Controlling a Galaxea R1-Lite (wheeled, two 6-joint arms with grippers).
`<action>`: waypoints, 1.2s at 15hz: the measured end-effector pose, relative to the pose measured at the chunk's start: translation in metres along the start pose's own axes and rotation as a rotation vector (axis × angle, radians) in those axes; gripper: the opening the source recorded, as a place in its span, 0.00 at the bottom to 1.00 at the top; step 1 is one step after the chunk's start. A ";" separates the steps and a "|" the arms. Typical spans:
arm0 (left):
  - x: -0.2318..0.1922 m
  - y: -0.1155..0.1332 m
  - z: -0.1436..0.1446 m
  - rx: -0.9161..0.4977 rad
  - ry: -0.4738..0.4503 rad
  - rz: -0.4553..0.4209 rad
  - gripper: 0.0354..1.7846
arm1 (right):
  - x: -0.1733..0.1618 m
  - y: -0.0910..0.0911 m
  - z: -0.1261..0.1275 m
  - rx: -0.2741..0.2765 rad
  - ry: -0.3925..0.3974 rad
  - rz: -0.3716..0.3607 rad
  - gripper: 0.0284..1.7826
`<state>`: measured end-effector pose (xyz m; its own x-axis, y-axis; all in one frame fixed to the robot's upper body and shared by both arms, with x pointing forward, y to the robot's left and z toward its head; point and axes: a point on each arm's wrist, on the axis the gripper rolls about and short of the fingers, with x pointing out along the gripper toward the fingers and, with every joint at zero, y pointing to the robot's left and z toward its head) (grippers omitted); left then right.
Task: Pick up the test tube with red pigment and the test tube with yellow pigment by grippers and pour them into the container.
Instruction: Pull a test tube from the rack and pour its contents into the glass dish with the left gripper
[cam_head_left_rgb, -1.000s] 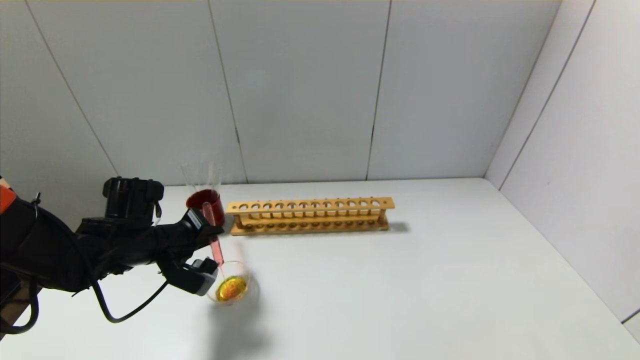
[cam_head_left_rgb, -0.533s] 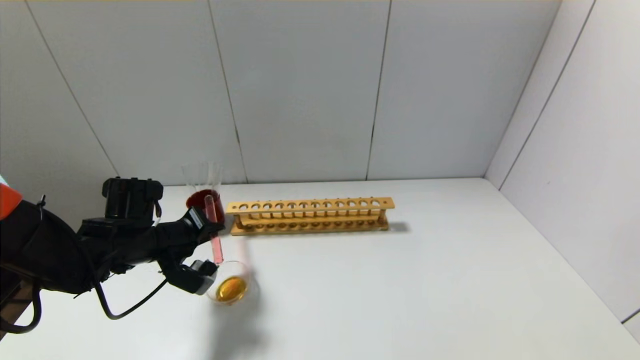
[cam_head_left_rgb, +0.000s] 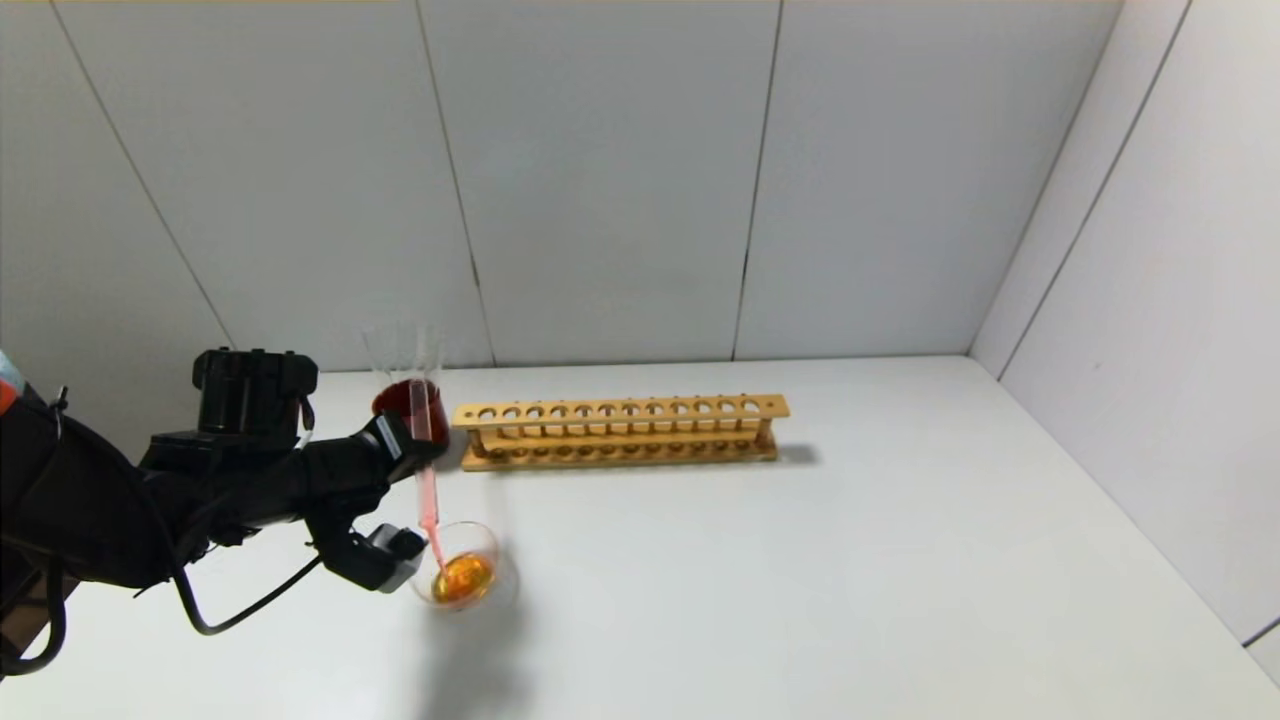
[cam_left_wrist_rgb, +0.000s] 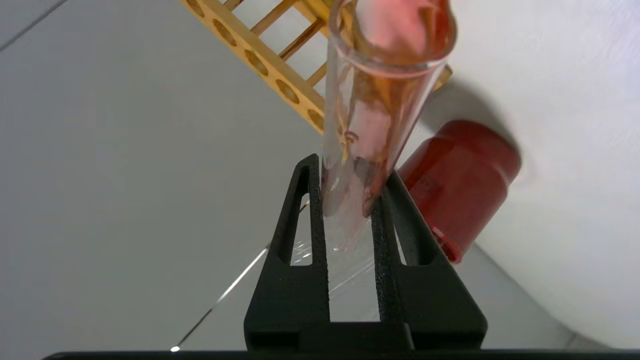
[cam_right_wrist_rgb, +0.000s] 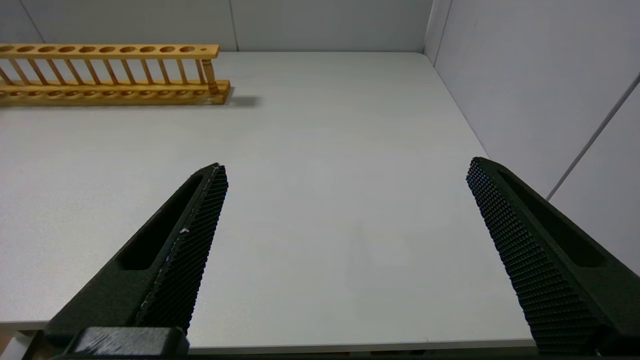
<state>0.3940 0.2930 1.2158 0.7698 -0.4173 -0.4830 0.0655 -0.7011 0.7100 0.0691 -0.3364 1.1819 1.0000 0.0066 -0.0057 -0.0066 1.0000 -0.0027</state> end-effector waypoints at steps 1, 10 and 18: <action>-0.001 0.001 0.000 0.014 0.005 0.002 0.15 | 0.000 0.000 0.000 0.000 0.000 0.000 0.98; -0.004 0.015 0.005 0.139 0.022 0.018 0.15 | 0.000 0.000 0.000 0.000 0.000 0.000 0.98; -0.008 0.027 0.011 0.203 0.025 0.044 0.15 | 0.000 0.000 0.000 0.000 0.000 0.000 0.98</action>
<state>0.3828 0.2710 1.2335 0.7846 -0.4377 -0.4391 -0.0962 -0.7856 0.6112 0.0691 -0.3364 1.1819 1.0000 0.0062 -0.0057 -0.0062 1.0000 -0.0027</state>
